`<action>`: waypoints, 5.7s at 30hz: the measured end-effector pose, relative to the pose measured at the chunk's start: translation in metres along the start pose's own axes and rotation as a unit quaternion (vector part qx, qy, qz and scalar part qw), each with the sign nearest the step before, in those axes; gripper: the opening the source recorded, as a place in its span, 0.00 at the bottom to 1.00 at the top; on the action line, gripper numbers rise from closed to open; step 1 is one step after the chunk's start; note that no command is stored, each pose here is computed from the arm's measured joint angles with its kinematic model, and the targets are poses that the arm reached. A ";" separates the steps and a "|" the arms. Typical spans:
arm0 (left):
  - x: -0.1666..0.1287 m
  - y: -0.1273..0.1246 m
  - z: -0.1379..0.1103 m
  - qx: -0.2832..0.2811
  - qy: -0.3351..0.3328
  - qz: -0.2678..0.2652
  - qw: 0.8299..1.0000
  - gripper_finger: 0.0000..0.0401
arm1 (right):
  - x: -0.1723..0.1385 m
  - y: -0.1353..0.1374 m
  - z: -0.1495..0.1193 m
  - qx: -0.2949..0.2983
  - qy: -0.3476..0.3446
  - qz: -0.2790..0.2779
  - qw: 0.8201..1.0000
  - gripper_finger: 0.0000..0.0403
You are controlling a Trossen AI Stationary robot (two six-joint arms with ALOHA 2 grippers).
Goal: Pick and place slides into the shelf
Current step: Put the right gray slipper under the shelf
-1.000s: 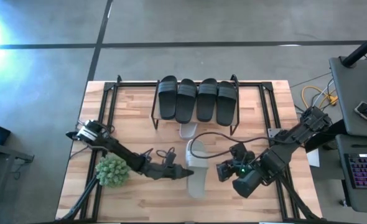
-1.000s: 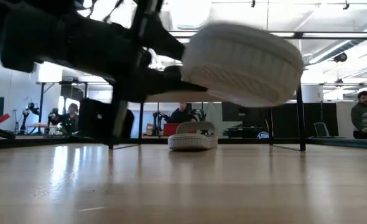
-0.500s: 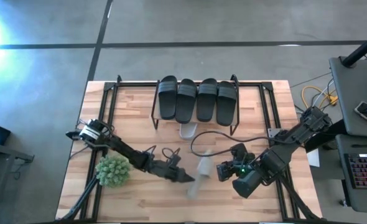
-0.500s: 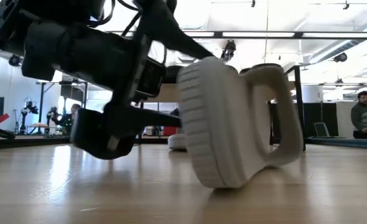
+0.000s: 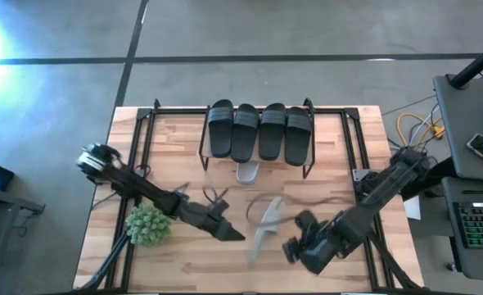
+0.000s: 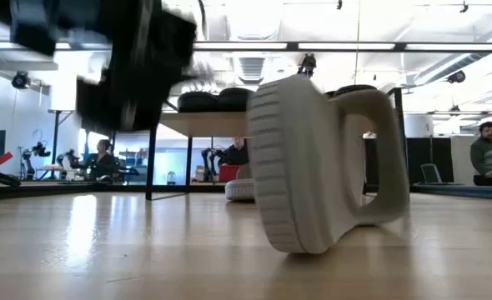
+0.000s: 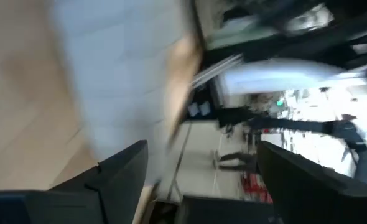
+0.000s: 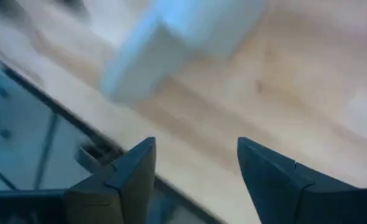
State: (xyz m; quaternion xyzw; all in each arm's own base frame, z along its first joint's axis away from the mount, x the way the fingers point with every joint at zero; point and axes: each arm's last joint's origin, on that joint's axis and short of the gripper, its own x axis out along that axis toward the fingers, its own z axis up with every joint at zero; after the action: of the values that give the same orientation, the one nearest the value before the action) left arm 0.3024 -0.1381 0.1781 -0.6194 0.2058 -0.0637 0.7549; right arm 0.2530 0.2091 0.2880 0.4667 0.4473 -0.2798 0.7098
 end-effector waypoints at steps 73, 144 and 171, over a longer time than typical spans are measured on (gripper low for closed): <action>0.002 0.028 0.044 0.509 0.128 0.354 0.774 0.36 | 0.061 0.013 0.034 -0.066 -0.035 -0.057 0.996 0.02; -0.048 -0.055 -0.007 0.568 0.128 0.277 0.764 0.03 | 0.136 0.044 -0.041 0.087 0.021 0.104 0.991 0.02; -0.084 -0.059 -0.025 0.571 0.128 0.287 0.758 0.03 | 0.176 0.010 0.025 0.107 -0.179 -0.080 0.975 0.02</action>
State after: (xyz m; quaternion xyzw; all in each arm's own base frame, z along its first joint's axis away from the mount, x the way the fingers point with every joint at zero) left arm 0.2256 -0.1447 0.2507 0.0291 0.3946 -0.0284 0.9179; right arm 0.3487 0.1942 0.1387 0.4454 0.3165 -0.4606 0.6996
